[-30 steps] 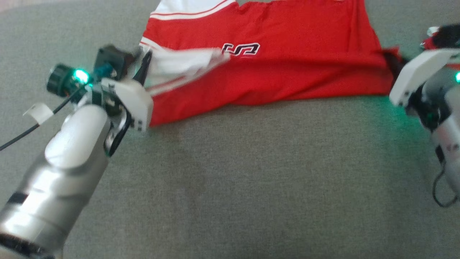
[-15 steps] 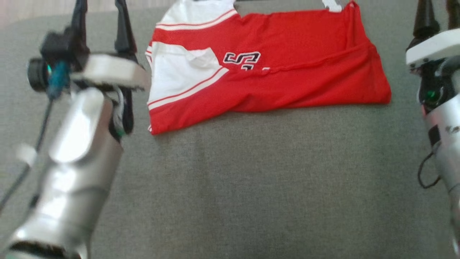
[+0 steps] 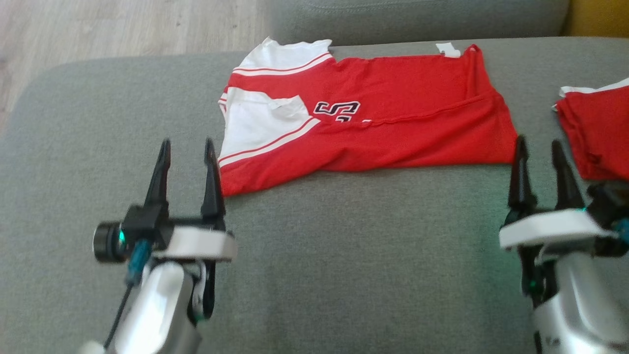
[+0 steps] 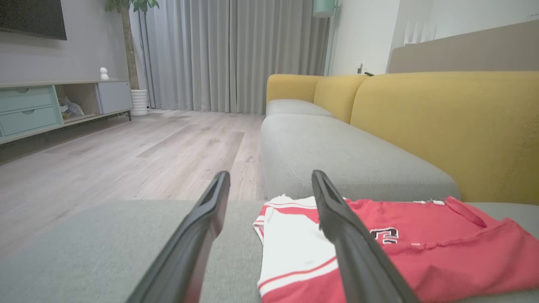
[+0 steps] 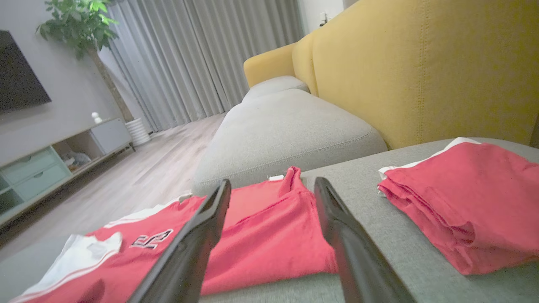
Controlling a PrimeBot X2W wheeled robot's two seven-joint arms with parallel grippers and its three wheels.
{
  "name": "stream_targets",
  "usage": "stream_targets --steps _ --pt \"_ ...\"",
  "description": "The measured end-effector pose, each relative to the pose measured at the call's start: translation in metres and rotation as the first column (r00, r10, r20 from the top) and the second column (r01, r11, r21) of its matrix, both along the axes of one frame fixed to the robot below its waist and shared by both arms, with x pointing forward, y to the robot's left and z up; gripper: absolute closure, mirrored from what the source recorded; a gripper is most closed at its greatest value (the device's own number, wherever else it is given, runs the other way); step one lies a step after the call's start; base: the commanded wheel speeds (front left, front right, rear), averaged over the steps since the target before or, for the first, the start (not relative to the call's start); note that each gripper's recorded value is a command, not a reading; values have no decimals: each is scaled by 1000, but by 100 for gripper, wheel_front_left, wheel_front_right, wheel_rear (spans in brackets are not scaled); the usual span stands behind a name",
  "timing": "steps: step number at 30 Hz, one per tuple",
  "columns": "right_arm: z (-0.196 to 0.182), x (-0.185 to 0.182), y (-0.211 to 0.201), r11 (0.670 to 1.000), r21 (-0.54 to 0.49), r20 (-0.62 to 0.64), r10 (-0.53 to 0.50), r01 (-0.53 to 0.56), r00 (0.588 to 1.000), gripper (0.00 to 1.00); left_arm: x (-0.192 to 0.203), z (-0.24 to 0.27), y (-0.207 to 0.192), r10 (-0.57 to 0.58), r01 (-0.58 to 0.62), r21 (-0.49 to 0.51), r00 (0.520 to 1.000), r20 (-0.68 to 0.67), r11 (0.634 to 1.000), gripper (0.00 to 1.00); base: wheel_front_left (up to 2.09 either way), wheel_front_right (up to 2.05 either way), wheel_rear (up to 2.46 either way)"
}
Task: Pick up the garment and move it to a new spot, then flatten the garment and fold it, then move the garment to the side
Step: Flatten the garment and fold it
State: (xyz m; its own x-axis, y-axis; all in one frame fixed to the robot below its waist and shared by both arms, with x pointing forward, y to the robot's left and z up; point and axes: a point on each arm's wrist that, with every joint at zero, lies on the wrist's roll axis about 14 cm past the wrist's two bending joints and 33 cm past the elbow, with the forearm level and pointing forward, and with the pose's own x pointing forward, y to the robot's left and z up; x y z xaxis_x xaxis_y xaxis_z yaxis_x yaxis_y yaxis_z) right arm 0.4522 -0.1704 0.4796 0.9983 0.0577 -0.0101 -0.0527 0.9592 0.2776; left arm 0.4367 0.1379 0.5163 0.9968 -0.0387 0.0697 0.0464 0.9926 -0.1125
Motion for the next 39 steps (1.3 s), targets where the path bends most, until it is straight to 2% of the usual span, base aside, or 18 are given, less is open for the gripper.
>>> stream_targets --steps 3,8,12,15,19,24,29,37,38,39 --pt "-2 -17 2 999 -52 4 14 -14 1000 0 -11 -12 2 5 -4 15 1000 -26 1000 0 0 0 0" --pt "-8 -36 1 998 -58 -12 9 -10 1000 0 -21 -28 4 8 -8 1 998 -67 1000 0 0 0 0" --pt "-6 -38 1 999 -40 -5 8 -8 1000 0 -17 -36 -3 -14 15 16 996 -89 1000 0 0 0 0" --pt "-6 -38 -2 999 -32 -3 -2 2 1000 0 -14 -59 -7 -34 38 24 987 -159 999 0 0 0 0" --pt "-12 -31 -7 999 21 -18 -23 24 1000 0 2 -93 -9 -39 58 61 962 -268 996 0 0 0 0" --pt "-11 -21 -3 1000 25 -12 -10 10 1000 0 22 -118 -3 -18 56 95 931 -366 994 0 0 0 0" --pt "-20 -23 -10 999 34 -37 -28 29 999 0 20 -149 -9 -40 99 98 876 -480 990 0 0 0 0" --pt "-24 -25 -11 998 52 -49 -36 38 998 0 28 -162 -14 -43 119 99 826 -562 988 0 0 0 0" --pt "-24 -25 -11 998 55 -49 -35 37 998 0 29 -162 -14 -43 121 99 822 -569 988 40 0 0 0" --pt "-24 -25 -11 998 58 -50 -34 37 998 0 30 -162 -15 -45 120 95 820 -570 988 95 0 0 0"
